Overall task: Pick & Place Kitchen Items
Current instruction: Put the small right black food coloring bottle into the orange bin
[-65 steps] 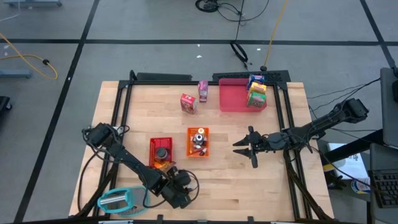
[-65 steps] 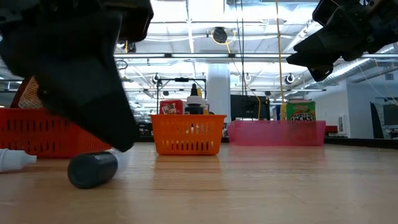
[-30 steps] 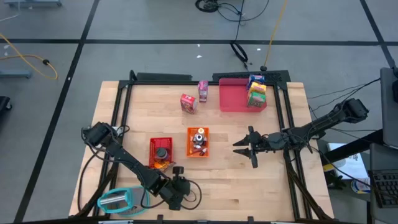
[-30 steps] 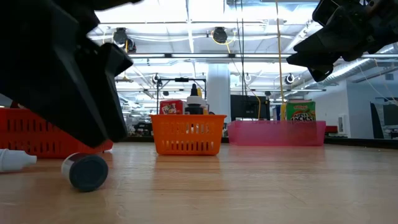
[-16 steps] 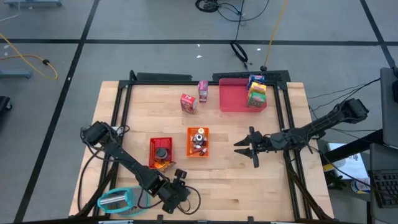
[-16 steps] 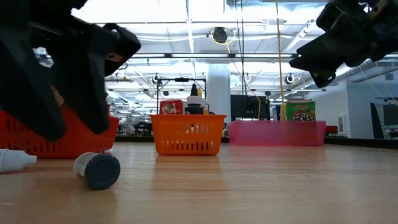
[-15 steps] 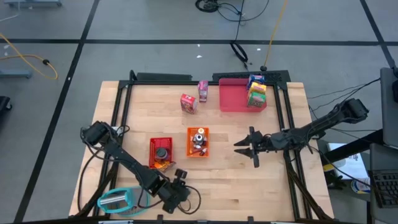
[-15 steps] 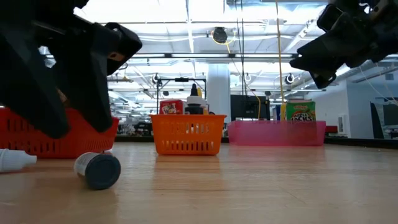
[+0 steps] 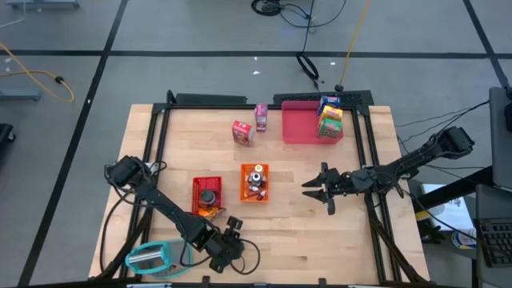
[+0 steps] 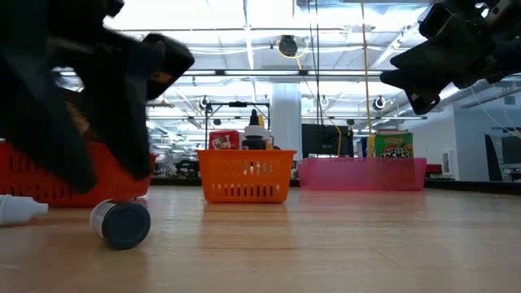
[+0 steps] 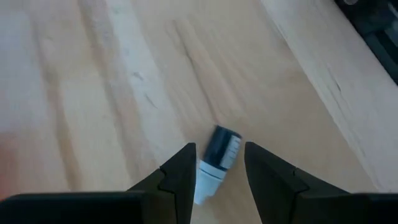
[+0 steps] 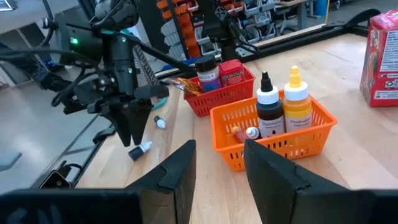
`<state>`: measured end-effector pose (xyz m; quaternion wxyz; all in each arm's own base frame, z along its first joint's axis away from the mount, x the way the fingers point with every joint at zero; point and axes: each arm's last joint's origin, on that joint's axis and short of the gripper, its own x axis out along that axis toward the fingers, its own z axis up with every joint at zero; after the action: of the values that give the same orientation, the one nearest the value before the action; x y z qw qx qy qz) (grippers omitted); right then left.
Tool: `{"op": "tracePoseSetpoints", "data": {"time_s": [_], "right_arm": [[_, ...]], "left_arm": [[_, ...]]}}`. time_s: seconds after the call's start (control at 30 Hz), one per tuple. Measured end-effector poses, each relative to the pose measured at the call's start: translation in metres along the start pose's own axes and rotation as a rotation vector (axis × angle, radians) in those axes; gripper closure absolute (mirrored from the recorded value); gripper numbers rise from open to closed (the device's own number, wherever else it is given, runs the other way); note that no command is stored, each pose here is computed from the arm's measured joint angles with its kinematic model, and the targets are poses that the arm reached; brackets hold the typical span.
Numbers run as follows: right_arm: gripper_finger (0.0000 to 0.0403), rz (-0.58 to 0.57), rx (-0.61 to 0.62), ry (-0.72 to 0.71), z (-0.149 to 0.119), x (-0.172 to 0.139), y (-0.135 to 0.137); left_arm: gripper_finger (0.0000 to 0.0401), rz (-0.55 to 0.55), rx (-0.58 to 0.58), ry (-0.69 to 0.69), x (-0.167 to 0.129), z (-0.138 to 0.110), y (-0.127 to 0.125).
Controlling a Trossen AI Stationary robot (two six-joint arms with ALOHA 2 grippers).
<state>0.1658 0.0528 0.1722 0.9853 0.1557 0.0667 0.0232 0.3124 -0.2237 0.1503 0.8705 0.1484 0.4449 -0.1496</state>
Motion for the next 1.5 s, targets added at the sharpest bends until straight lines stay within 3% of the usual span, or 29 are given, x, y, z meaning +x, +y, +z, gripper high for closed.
{"op": "tracePoseSetpoints", "data": {"time_s": [0.47,0.7,0.8,1.0,1.07,1.33,1.5], "right_arm": [[0.0273,-0.001,-0.001,0.002,0.000,0.000,0.000],[0.0273,0.000,-0.001,0.001,0.000,0.000,0.000],[0.0273,0.000,0.000,0.001,0.000,0.000,0.000],[0.0273,0.000,0.000,0.001,0.000,0.000,0.000],[0.0273,0.000,0.000,0.001,0.000,0.000,0.000],[0.0273,0.000,0.000,0.001,0.000,0.000,0.000],[0.0273,0.000,0.000,0.000,0.000,0.000,0.000]], "left_arm": [[0.0265,-0.018,-0.033,0.042,0.007,-0.015,0.000],[0.0267,-0.017,-0.058,-0.024,0.014,-0.025,0.002],[0.0286,-0.009,-0.080,0.003,0.014,-0.027,0.004],[0.0369,0.012,-0.126,0.011,0.013,-0.027,0.005],[0.0370,0.017,-0.134,0.007,0.012,-0.024,0.005],[0.0342,0.166,-0.129,-0.067,0.002,0.004,0.010],[0.0359,0.295,-0.110,0.002,-0.010,0.021,0.026]]}}
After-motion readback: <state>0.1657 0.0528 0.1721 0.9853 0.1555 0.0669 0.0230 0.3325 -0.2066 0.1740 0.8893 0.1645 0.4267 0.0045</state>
